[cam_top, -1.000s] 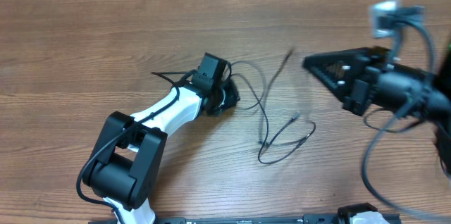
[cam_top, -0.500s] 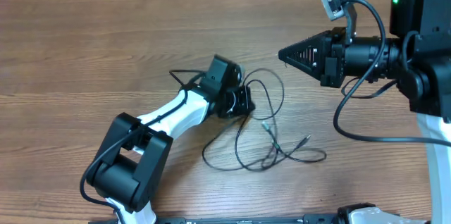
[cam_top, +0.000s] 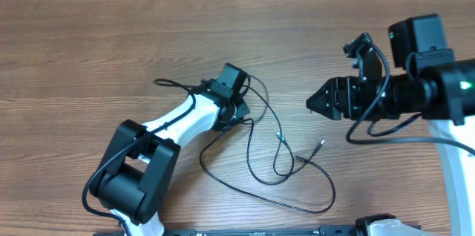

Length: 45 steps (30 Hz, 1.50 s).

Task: Untangle cables

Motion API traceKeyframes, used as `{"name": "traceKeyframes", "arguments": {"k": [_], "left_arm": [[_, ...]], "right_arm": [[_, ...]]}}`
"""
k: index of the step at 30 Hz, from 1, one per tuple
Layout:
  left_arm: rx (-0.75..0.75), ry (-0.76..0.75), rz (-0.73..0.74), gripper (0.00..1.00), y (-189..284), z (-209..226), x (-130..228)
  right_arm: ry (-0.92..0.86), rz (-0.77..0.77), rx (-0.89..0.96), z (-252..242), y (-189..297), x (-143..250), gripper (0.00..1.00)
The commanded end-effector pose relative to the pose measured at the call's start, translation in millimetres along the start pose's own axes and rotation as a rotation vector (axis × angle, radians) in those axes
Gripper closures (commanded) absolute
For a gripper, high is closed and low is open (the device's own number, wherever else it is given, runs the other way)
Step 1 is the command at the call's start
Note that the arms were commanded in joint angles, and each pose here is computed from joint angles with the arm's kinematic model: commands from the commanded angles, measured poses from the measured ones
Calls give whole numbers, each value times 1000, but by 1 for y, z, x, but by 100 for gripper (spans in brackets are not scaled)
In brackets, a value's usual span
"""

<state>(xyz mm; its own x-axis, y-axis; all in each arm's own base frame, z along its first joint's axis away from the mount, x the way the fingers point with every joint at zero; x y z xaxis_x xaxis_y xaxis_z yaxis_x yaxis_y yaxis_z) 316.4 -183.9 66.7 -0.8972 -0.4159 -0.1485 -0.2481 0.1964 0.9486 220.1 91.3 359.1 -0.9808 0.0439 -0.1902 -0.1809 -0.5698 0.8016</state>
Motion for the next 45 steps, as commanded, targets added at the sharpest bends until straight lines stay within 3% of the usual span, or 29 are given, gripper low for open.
{"name": "traceKeyframes", "arguments": {"k": [1,9,13,14,16,20,23,27,28,31,36,40,45], "left_arm": [[-141,231,-89,92,-3,31,-17],[-239,357,-69,86,3,71,-35],[-242,345,-62,73,4,81,-43],[-242,335,-59,70,4,82,-44],[-243,311,-49,60,4,82,-43],[-261,264,-30,18,5,84,-40],[-261,250,-28,7,5,84,-40],[-261,251,-27,0,5,84,-40],[-261,251,-27,0,5,84,-40],[-260,251,-28,0,5,84,-40],[-259,251,-29,0,5,84,-40],[-259,251,-30,0,5,84,-40],[-257,252,-31,1,5,84,-41]], "right_arm": [[-169,37,44,-14,-20,2,33],[-226,166,23,-17,-114,20,23],[-221,177,-53,-3,-166,33,0],[-205,166,-78,1,-178,36,0],[-173,140,-125,9,-198,39,0],[-297,81,-173,10,-238,41,0],[-437,72,-200,8,-261,41,1],[-565,98,-212,11,-293,43,15],[-579,99,-215,11,-298,42,27],[-522,61,-227,10,-306,36,96],[-413,-4,-269,21,-287,29,96],[-214,-101,-412,54,-232,23,96],[207,-442,-416,79,-127,23,96]]}}
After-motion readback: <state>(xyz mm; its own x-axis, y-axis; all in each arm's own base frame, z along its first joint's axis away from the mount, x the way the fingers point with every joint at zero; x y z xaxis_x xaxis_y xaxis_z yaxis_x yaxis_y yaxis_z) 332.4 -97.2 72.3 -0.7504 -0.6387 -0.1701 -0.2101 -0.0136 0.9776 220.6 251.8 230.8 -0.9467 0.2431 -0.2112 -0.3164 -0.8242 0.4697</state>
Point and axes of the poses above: each gripper's point midway between its finger pads, its own y axis back along the fingers, its own z axis along the line the jaws close on, x = y × z, the point moved 7 cm from there along y, back along the fingers, and after that the axes turned 5 degrees about -y, right-handed, at the moved point
